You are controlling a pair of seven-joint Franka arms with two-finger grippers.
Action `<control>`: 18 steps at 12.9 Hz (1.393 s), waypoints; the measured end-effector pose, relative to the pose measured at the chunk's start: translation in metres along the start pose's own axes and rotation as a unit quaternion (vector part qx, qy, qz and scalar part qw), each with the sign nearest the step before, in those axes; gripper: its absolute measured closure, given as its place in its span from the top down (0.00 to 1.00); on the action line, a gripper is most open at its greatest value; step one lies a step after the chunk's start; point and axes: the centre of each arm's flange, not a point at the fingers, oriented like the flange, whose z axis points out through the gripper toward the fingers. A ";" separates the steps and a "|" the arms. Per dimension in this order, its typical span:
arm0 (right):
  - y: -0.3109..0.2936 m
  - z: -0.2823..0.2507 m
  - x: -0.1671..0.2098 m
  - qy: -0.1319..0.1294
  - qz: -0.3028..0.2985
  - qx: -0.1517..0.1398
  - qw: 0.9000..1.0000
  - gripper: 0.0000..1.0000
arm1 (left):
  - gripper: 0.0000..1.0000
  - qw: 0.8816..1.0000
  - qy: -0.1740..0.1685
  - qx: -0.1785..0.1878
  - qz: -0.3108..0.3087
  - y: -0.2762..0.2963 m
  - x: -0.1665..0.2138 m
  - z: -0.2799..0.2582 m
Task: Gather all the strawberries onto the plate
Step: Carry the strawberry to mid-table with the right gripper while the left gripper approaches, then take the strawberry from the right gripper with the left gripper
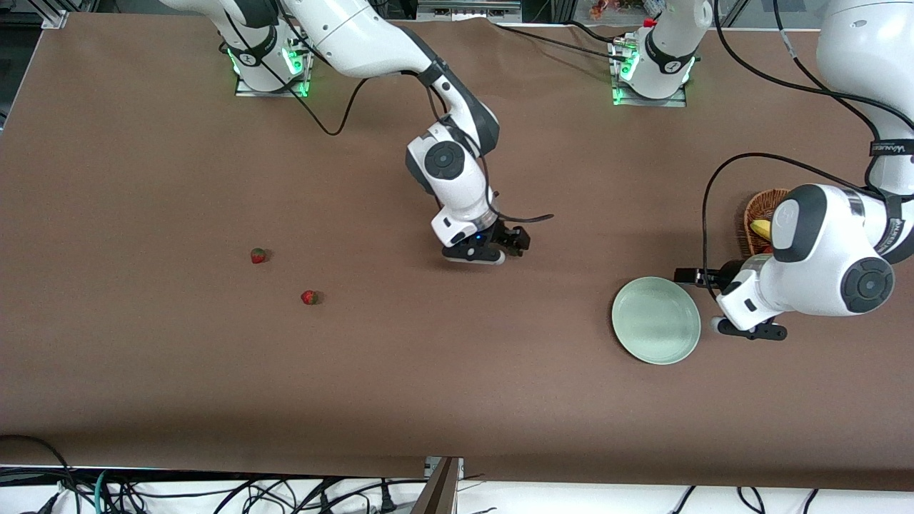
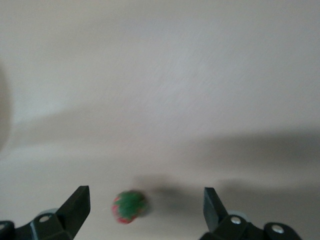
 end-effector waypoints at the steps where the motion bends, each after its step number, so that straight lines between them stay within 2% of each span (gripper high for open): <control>1: 0.011 -0.017 0.017 -0.005 -0.019 -0.023 1.000 1.00 | 1.00 1.000 0.001 0.002 -0.007 0.013 0.002 0.003; 3: 0.039 -0.063 0.059 -0.018 -0.070 -0.067 0.995 1.00 | 1.00 1.000 0.012 0.005 -0.018 0.049 0.005 0.016; 5: 0.087 -0.104 0.104 -0.033 -0.119 -0.112 0.986 1.00 | 1.00 0.999 0.026 0.005 -0.045 0.100 0.007 0.035; 7: 0.139 -0.117 0.137 -0.046 -0.147 -0.143 0.978 1.00 | 1.00 0.995 0.039 0.004 -0.090 0.167 0.003 0.057; 10: 0.219 -0.110 0.170 -0.084 -0.182 -0.163 0.966 1.00 | 1.00 0.987 0.061 -0.006 -0.146 0.270 -0.012 0.099; 12: 0.258 -0.098 0.177 -0.110 -0.186 -0.171 0.961 1.00 | 1.00 0.984 0.066 -0.009 -0.168 0.321 -0.024 0.139; 16: 0.283 -0.067 0.167 -0.138 -0.179 -0.188 0.956 0.97 | 1.00 0.985 0.059 0.044 -0.153 0.324 -0.030 0.201; 17: 0.288 -0.061 0.165 -0.141 -0.177 -0.191 0.955 0.92 | 1.00 0.986 0.054 0.048 -0.152 0.322 -0.032 0.208; 18: 0.293 -0.056 0.163 -0.143 -0.175 -0.193 0.955 0.92 | 0.91 0.986 0.052 0.050 -0.151 0.322 -0.034 0.211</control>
